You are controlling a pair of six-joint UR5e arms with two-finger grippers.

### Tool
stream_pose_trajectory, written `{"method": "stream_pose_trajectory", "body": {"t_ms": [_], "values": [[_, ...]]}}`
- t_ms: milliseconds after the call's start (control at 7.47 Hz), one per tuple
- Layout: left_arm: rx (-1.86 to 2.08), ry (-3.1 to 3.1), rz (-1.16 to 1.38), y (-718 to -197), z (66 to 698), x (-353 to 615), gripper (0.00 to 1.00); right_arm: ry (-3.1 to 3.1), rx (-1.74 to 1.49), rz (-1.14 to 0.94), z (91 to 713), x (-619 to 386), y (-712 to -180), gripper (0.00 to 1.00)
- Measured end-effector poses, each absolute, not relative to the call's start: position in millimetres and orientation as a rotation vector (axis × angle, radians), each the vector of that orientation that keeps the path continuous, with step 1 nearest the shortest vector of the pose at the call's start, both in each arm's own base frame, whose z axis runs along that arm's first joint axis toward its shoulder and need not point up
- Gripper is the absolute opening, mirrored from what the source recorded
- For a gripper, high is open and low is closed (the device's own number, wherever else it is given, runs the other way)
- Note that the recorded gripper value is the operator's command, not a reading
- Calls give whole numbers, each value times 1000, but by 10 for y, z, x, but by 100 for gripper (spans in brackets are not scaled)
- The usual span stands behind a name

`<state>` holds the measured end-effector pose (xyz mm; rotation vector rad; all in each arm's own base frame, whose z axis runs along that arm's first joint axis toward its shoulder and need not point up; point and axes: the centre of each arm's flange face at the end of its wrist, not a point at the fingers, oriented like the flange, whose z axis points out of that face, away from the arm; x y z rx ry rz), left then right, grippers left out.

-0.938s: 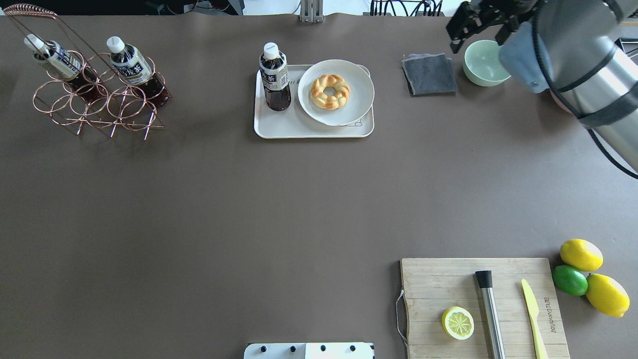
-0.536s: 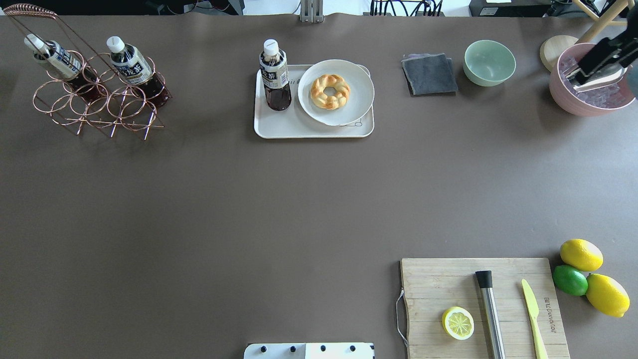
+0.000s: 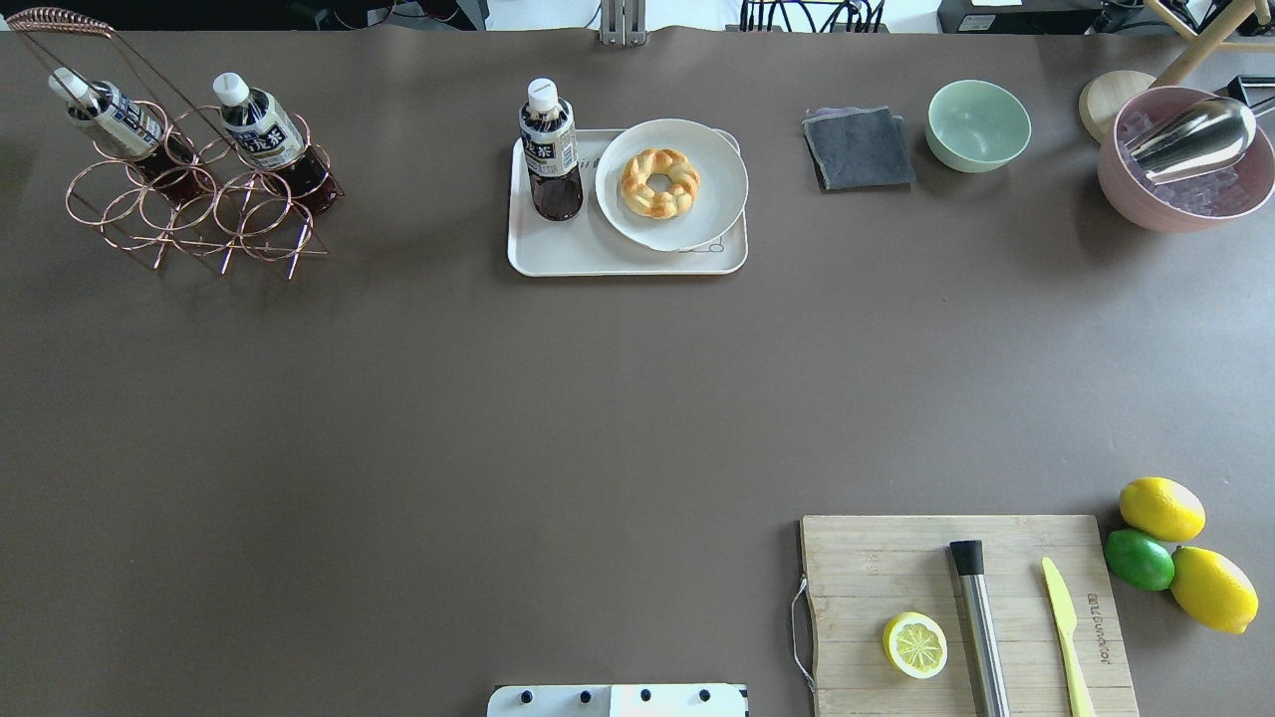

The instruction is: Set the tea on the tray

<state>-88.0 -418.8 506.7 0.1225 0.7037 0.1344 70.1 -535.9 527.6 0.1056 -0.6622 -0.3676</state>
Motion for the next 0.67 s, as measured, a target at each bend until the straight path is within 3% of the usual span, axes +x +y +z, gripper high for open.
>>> {"method": "stream_pose_trajectory", "body": {"t_ms": [670], "values": [[63, 795, 76, -3929, 5475, -918, 97, -666, 68, -336, 5783, 1112, -5026, 100]]}}
